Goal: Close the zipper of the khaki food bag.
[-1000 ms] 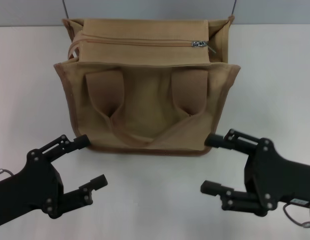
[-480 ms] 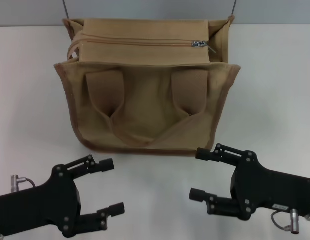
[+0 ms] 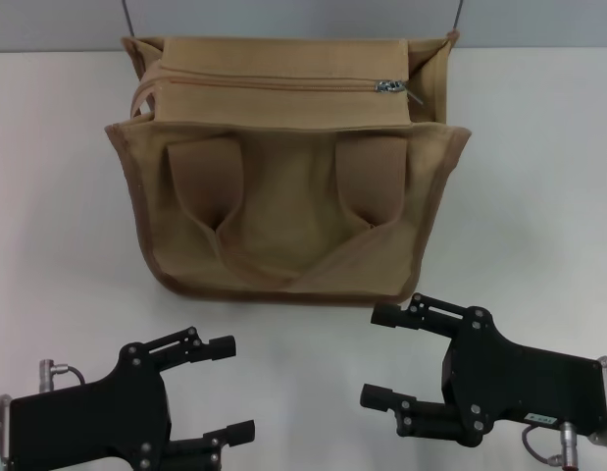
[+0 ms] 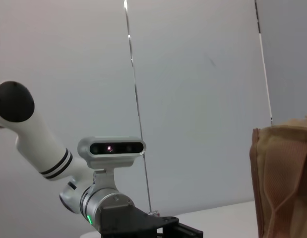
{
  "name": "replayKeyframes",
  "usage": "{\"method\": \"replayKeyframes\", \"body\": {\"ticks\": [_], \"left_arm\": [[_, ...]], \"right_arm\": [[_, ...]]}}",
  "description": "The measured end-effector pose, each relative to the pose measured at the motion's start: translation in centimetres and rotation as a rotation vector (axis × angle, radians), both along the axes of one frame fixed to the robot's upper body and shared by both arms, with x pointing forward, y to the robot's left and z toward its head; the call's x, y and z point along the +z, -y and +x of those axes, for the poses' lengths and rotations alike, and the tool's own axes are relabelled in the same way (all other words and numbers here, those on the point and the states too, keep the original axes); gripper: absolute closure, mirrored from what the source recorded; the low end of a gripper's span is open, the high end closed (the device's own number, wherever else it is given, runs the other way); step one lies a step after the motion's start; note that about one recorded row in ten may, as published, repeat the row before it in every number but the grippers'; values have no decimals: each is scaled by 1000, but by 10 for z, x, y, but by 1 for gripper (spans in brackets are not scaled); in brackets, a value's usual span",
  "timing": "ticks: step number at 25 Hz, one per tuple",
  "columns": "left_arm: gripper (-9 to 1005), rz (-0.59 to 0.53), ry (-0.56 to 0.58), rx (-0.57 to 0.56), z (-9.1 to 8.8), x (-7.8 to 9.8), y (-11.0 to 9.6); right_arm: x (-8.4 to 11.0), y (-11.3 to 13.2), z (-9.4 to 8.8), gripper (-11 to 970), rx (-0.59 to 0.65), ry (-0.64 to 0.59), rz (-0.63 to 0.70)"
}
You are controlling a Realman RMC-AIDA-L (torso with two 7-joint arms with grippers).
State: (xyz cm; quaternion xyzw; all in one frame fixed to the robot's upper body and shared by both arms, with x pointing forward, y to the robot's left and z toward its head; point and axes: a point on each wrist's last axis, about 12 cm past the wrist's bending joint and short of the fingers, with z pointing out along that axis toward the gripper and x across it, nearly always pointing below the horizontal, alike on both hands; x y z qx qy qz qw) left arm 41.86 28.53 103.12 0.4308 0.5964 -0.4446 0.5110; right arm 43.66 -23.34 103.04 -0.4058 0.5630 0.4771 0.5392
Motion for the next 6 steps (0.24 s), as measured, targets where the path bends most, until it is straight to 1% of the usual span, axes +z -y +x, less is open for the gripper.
{"method": "replayKeyframes", "body": {"ticks": [6], "left_arm": [[194, 8, -19, -2, 3, -1, 1]], "right_arm": [[0, -2, 1, 199, -6, -4, 10]]}}
